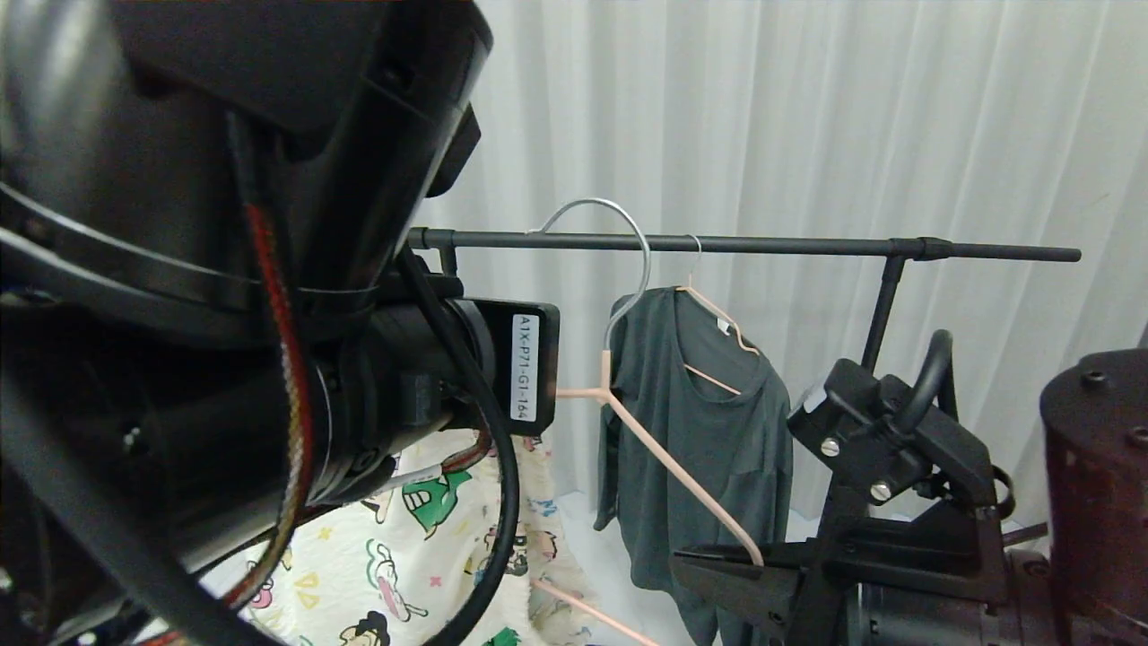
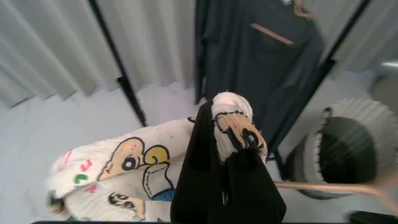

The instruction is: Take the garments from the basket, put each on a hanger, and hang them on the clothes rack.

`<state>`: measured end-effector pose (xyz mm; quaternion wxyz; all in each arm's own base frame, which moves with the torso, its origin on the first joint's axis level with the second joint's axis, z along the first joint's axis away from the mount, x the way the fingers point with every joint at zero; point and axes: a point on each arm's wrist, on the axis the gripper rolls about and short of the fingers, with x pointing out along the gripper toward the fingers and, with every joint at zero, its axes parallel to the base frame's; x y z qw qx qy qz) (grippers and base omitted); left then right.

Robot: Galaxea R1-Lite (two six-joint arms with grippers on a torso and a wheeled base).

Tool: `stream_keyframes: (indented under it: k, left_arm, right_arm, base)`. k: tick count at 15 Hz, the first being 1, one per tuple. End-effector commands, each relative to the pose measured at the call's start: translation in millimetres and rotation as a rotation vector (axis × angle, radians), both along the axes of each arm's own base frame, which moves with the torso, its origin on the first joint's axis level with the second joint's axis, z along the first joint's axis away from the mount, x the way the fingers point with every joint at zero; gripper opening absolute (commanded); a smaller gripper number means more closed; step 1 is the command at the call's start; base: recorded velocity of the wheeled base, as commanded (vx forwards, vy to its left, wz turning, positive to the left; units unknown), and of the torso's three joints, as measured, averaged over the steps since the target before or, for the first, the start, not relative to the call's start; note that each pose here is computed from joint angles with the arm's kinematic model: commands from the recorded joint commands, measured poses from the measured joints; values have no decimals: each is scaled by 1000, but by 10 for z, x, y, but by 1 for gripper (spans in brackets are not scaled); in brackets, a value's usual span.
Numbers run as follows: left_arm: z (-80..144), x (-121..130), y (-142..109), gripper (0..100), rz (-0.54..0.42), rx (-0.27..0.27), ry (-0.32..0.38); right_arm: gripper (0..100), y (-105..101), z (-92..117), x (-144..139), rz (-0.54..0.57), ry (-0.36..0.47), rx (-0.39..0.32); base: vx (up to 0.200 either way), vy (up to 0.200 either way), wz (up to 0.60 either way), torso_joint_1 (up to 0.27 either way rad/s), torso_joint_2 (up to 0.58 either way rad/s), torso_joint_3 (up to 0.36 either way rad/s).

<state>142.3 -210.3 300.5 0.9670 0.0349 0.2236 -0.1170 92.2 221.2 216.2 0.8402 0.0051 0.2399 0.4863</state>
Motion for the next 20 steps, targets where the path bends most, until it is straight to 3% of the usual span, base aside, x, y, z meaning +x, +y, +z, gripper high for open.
stream_keyframes:
  k: [1, 7, 8, 20]
  left_arm:
    - [5, -78, -50, 0, -36, -7, -4]
    - [28, -105, -24, 0, -42, -12, -9]
    - [28, -105, -24, 100, -43, -11, -9]
    - [146, -178, 126, 100, -37, -49, -36]
  right_arm:
    - [0, 176, -56, -47, 3, 16, 14]
    - [0, 206, -30, -66, -27, 22, 38]
    - [0, 202, -26, -65, -37, 21, 40]
    - [0, 27, 117, -38, -215, -16, 103]
  base:
    - [0, 0, 0, 0, 0, 0]
    - [0, 0, 0, 0, 0, 0]
    - [0, 0, 0, 0, 0, 0]
    - [0, 0, 0, 0, 0, 0]
